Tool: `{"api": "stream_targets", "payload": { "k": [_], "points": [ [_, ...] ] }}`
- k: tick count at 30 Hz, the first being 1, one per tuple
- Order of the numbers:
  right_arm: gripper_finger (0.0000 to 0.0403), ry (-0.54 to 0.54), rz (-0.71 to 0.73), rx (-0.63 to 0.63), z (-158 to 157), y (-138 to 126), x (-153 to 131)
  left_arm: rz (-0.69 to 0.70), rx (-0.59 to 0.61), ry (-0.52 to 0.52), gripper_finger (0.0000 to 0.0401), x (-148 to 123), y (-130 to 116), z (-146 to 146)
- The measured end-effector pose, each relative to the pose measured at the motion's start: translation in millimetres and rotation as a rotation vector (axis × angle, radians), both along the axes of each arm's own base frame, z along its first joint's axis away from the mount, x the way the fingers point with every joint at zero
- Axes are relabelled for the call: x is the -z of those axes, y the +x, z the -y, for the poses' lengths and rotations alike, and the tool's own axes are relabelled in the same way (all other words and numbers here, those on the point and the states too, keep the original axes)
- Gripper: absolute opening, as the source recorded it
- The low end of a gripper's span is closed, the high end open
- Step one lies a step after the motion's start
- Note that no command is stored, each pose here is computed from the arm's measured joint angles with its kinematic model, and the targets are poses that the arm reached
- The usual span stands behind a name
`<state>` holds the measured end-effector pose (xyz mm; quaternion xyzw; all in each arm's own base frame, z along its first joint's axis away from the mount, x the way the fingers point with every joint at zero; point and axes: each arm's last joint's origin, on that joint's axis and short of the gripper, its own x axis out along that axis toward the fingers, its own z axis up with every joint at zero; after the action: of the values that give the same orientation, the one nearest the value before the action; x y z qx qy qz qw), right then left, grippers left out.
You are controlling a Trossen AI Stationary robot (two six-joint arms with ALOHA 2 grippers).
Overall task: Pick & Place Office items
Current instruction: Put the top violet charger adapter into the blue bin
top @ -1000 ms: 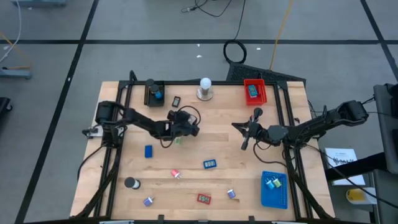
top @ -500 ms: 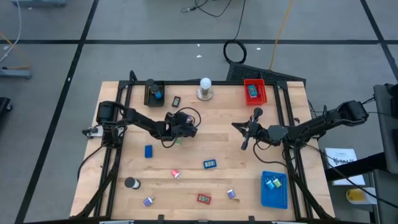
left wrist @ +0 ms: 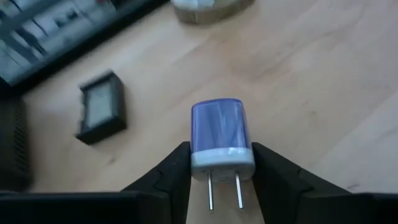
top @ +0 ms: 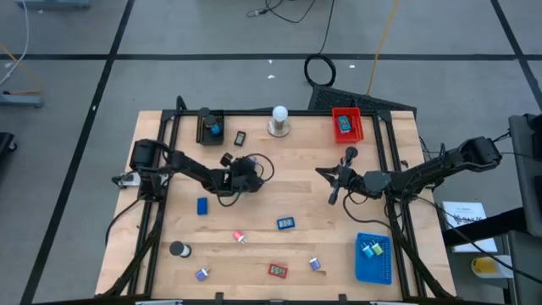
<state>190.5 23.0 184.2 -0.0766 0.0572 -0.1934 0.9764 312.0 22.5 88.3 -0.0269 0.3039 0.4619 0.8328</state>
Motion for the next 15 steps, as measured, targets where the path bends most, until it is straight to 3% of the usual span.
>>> {"api": "stream_targets", "payload": {
  "k": [3,9,15],
  "points": [
    [0.0001,0.023,-0.003,0.002,0.1,-0.1,1.2,0.013,0.036,0.089,0.0142,-2.5,1.0,10.0],
    [0.0001,0.113,0.004,0.018,1.5,-0.3,4.5,0.081,0.226,0.226,0.0148,-13.9,6.7,31.0],
    [0.0001,0.298,0.022,-0.040,11.2,3.1,9.2,0.105,0.467,0.300,0.0149,-22.0,8.6,46.2]
  ]
}}
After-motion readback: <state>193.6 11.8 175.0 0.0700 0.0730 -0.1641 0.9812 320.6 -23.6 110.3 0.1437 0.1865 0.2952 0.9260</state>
